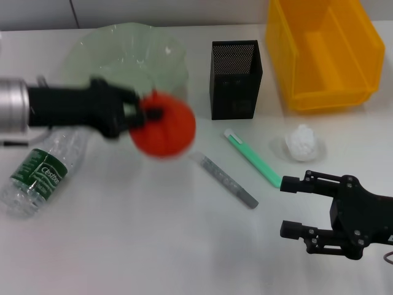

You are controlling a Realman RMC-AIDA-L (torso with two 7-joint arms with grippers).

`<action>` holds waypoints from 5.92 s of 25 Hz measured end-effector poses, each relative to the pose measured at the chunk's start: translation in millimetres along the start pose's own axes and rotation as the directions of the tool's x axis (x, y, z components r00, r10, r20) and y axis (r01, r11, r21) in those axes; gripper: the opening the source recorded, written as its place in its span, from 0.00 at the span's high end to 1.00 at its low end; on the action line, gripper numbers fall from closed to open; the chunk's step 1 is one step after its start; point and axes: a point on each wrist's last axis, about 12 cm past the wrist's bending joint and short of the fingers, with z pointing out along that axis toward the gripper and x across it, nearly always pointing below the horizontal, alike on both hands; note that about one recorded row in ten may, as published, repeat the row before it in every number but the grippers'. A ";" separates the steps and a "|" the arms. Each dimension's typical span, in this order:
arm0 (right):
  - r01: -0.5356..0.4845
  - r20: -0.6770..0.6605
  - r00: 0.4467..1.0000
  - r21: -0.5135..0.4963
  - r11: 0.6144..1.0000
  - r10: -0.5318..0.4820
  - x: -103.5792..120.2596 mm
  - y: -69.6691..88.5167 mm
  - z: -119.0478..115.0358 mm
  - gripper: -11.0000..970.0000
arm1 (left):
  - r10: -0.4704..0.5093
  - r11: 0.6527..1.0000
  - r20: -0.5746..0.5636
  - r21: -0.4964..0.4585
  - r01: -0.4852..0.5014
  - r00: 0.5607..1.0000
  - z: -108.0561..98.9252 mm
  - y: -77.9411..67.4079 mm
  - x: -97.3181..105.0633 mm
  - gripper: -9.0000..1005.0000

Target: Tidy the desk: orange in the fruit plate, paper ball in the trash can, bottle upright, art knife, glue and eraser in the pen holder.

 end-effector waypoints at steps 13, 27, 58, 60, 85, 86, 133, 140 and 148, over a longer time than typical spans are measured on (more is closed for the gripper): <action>0.007 0.036 0.999 -0.038 0.999 -0.006 1.6 -0.4 16.2 0.24 | -0.099 0.899 0.183 -0.405 0.167 0.978 5.8 60.0 -16.3 0.62; 0.091 0.067 0.993 0.013 0.996 -0.092 -52.4 -13.4 -26.1 0.24 | -0.021 0.999 0.217 -0.024 0.026 0.976 -11.4 2.3 13.3 0.31; 0.233 -0.847 0.434 0.435 0.869 0.308 -116.0 -117.2 107.7 0.26 | 0.006 0.990 0.161 0.139 -0.028 0.987 -29.1 -28.6 57.8 0.20; 0.244 -0.858 0.421 0.419 0.874 0.294 -107.8 -120.2 112.8 0.28 | 0.002 0.991 0.163 0.131 -0.024 0.987 -29.2 -27.7 58.3 0.20; 0.419 -0.572 0.817 0.677 0.605 0.073 -205.3 -112.8 32.8 0.38 | -0.042 0.998 0.184 0.044 0.034 0.982 -38.1 -13.9 33.7 0.22; 0.416 -0.563 0.825 0.672 0.613 0.058 -199.6 -113.3 33.0 0.37 | -0.049 0.998 0.174 0.035 0.043 0.984 -41.1 -12.4 27.3 0.22; 0.062 -0.050 0.997 0.110 0.992 -0.057 -20.2 -27.4 17.5 0.13 | -0.481 0.759 -0.490 -0.648 0.065 0.727 50.1 28.6 1.1 0.27; 0.034 -0.039 0.999 0.100 0.994 -0.030 -16.1 -25.5 20.4 0.13 | -0.453 0.763 -0.503 -0.646 0.028 0.736 56.4 30.1 8.6 0.28; 0.019 -0.035 0.999 0.105 0.994 -0.015 -13.4 -24.1 18.5 0.13 | -0.433 0.768 -0.522 -0.641 -0.003 0.735 56.3 29.2 11.9 0.33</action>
